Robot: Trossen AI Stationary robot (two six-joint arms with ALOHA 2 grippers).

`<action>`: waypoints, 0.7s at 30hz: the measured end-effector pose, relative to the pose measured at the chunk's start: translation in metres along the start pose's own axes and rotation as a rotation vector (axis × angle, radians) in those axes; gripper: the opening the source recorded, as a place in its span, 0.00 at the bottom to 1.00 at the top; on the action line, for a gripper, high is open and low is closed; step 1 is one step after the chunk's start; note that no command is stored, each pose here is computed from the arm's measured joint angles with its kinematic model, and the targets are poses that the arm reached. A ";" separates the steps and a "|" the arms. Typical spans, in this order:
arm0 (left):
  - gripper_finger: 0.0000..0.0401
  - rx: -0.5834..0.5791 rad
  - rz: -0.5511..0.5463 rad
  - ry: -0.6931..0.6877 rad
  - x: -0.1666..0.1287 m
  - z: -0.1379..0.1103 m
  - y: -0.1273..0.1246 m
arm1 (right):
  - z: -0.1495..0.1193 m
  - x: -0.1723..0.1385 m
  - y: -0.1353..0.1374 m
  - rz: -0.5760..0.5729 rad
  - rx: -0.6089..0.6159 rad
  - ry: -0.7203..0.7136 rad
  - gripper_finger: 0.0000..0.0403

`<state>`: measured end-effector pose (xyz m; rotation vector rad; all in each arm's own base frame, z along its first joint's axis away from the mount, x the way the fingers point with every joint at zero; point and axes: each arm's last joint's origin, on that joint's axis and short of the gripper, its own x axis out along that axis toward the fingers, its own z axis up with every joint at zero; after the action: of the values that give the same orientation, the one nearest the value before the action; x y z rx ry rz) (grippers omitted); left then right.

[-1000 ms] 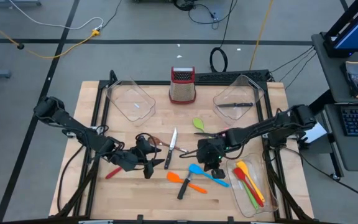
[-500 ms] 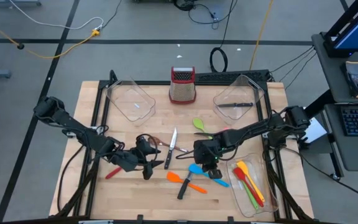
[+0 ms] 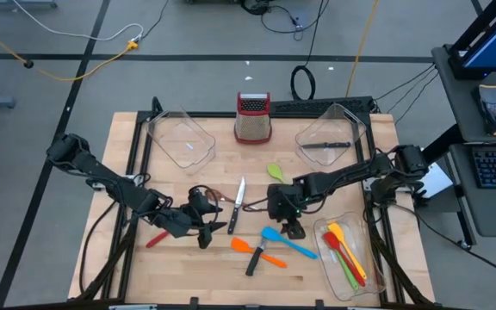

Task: Pick & Place Kitchen Items
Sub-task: Put the blue spatula into the bottom transparent bin

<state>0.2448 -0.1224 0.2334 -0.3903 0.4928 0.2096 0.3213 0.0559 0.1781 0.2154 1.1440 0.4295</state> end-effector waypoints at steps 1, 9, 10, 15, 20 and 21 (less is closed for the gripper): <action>0.60 0.000 0.000 0.000 0.000 0.000 0.000 | -0.001 -0.001 -0.001 -0.003 0.007 0.006 0.51; 0.60 -0.001 0.004 -0.004 0.000 0.000 0.000 | -0.004 -0.001 -0.003 -0.005 0.005 0.036 0.53; 0.60 -0.002 0.005 -0.005 0.000 0.000 0.000 | -0.004 -0.001 -0.003 -0.006 0.005 0.037 0.53; 0.60 -0.005 0.006 -0.007 0.000 0.000 0.000 | -0.008 0.012 -0.008 -0.005 0.019 0.084 0.53; 0.60 -0.026 0.006 -0.007 0.000 0.000 0.000 | -0.012 0.027 -0.014 -0.008 0.023 0.136 0.53; 0.60 -0.027 0.006 -0.007 0.000 0.000 0.000 | -0.012 0.028 -0.015 -0.008 0.025 0.135 0.53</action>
<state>0.2449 -0.1222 0.2337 -0.4143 0.4843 0.2233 0.3230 0.0542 0.1449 0.2056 1.2827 0.4279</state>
